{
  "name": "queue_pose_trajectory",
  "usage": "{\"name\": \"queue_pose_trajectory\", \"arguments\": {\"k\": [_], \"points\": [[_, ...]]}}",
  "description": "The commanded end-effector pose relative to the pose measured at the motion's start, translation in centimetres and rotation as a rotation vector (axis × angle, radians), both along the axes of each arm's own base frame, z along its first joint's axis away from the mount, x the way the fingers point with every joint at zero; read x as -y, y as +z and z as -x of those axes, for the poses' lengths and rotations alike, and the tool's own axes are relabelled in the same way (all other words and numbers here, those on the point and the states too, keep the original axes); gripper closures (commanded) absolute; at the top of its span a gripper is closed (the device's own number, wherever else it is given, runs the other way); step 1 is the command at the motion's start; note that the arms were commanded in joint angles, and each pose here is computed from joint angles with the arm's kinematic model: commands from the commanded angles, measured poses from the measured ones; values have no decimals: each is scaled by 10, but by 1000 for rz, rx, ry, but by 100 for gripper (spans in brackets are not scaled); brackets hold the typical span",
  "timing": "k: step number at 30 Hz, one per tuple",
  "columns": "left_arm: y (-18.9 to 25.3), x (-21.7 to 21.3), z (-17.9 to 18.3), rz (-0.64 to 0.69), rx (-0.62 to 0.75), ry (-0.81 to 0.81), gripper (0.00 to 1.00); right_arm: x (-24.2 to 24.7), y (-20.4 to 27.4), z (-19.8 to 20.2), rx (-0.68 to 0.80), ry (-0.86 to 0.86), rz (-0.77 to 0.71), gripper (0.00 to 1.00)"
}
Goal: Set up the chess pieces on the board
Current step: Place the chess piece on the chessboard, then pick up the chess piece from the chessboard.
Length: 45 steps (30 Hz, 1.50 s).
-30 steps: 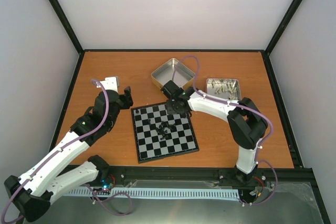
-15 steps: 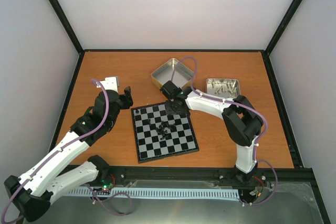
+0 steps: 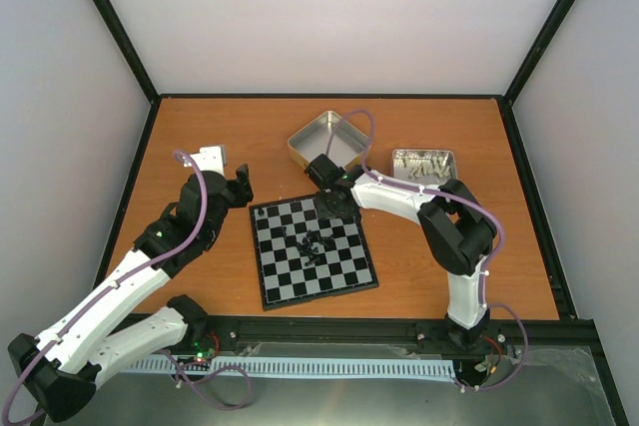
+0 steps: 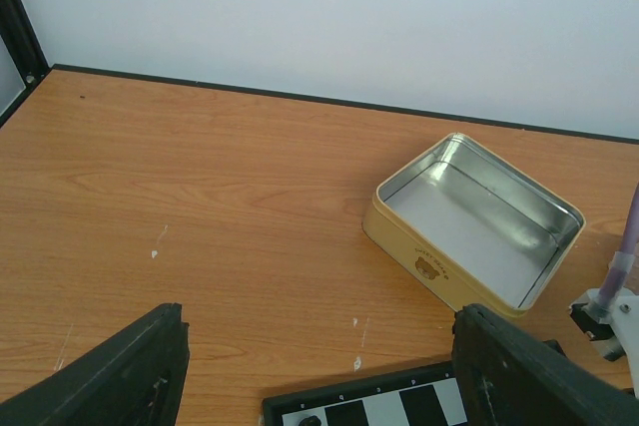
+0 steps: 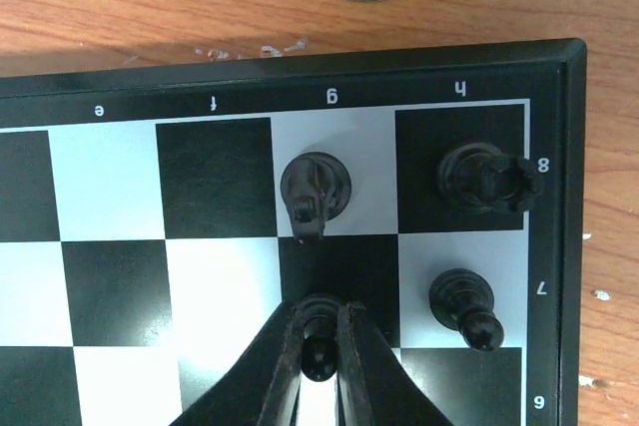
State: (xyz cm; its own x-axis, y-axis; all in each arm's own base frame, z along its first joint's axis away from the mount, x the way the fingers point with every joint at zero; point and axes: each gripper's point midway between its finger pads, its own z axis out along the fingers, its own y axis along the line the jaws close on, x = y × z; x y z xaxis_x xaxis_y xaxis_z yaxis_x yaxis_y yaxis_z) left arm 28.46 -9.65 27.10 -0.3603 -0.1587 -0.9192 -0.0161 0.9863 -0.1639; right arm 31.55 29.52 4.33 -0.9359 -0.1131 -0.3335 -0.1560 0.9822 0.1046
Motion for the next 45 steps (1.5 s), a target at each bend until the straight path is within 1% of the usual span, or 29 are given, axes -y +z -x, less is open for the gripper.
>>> {"name": "queue_pose_trajectory", "arguments": {"k": [1,7,12,14,17,24,28,31,33,35,39,41,45], "points": [[8,-5,0,-1,27,18,26,-1,0,-8,13,-19,-1,87],[8,-5,0,0,27,17,26,-3,9,-8,23,-6,-18,79],[8,-4,-1,1,26,14,26,-8,33,-5,42,15,-80,72],[7,-4,-1,1,24,12,26,-7,40,-1,46,23,-101,68],[8,-3,-1,6,27,10,26,-8,44,10,35,53,-134,66],[8,-2,-2,7,27,6,26,-20,32,48,-20,159,-107,66],[7,-1,-2,6,25,5,26,-38,31,63,-32,216,-127,66],[7,-1,-2,5,23,3,26,-50,27,71,-47,251,-138,68],[7,-1,-2,5,24,4,26,-54,25,73,-51,262,-132,71],[8,-1,-2,5,26,5,26,-59,24,75,-50,275,-131,71],[8,-2,-2,5,25,5,26,-63,20,74,-57,274,-120,68],[7,-2,-2,4,24,5,27,-63,18,73,-54,266,-103,68],[7,-2,-2,3,25,8,26,-63,18,68,-37,244,-96,73]]}}
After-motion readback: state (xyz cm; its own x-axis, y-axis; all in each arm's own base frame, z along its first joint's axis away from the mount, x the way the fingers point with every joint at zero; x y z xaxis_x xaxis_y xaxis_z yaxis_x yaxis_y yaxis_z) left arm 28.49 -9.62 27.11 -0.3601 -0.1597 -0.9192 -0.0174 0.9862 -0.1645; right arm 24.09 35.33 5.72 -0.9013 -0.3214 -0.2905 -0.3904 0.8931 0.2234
